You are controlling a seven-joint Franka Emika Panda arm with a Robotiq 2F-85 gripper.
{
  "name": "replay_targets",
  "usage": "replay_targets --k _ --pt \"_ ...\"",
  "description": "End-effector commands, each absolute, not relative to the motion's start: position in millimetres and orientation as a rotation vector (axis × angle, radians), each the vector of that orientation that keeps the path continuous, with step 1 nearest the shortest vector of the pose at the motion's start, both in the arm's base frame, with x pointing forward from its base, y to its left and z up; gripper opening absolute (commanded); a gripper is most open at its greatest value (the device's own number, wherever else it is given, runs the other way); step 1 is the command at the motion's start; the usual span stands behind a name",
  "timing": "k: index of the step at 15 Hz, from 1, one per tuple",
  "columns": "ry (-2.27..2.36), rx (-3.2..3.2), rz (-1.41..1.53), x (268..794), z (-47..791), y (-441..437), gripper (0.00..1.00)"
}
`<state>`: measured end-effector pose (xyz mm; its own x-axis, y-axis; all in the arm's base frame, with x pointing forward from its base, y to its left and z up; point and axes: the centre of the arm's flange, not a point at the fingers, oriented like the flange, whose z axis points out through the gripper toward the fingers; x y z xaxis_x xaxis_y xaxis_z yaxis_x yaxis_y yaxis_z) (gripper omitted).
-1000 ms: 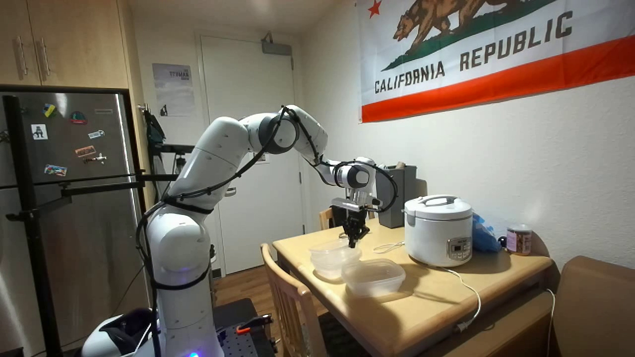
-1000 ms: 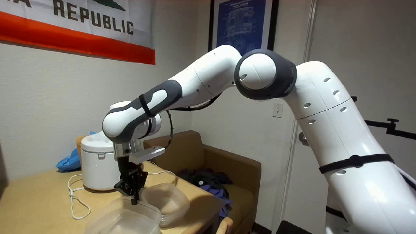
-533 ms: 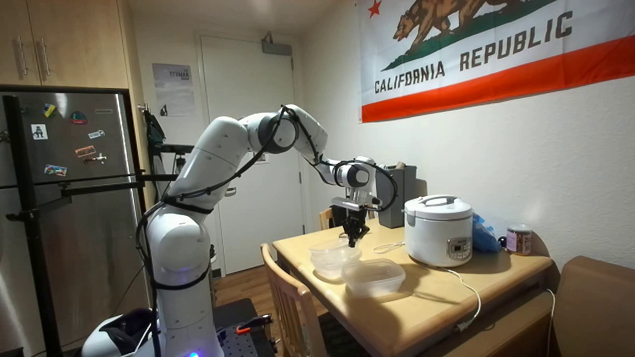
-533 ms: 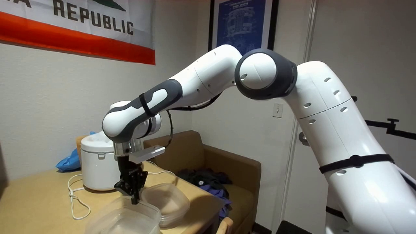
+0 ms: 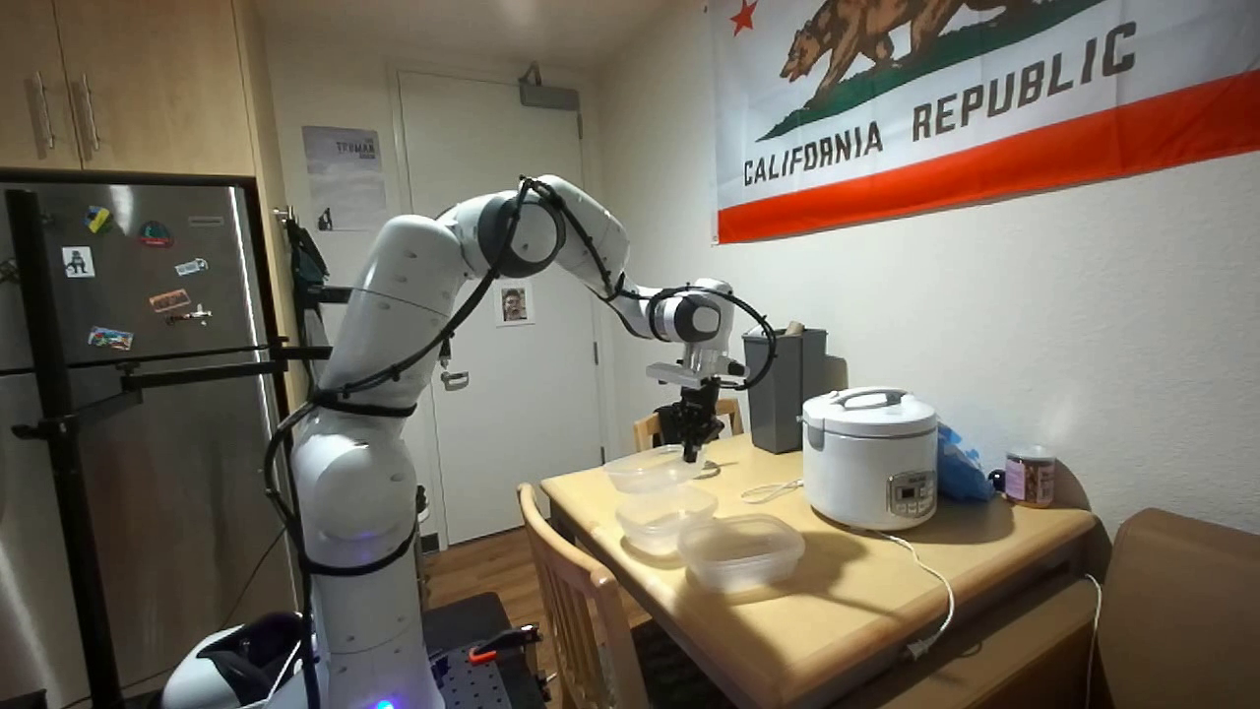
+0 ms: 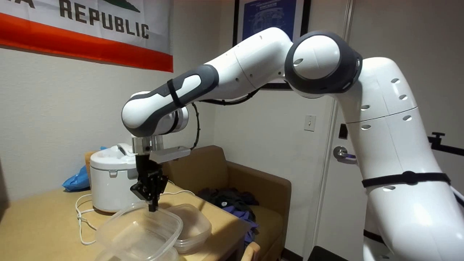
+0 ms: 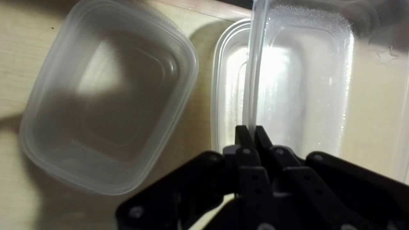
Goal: Put the bowls inside one another
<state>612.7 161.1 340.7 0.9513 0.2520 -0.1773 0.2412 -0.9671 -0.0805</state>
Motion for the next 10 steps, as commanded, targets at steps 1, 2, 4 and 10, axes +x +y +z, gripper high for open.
replay_targets --k 1,2,4,10 --pt "-0.268 -3.035 0.306 586.1 356.8 134.9 0.02" --pt "-0.238 -3.03 0.301 586.2 354.2 125.1 0.02" --pt "-0.177 -3.027 0.285 588.1 347.1 105.9 0.02" --pt "0.025 -3.043 0.212 600.5 322.3 36.4 0.02"
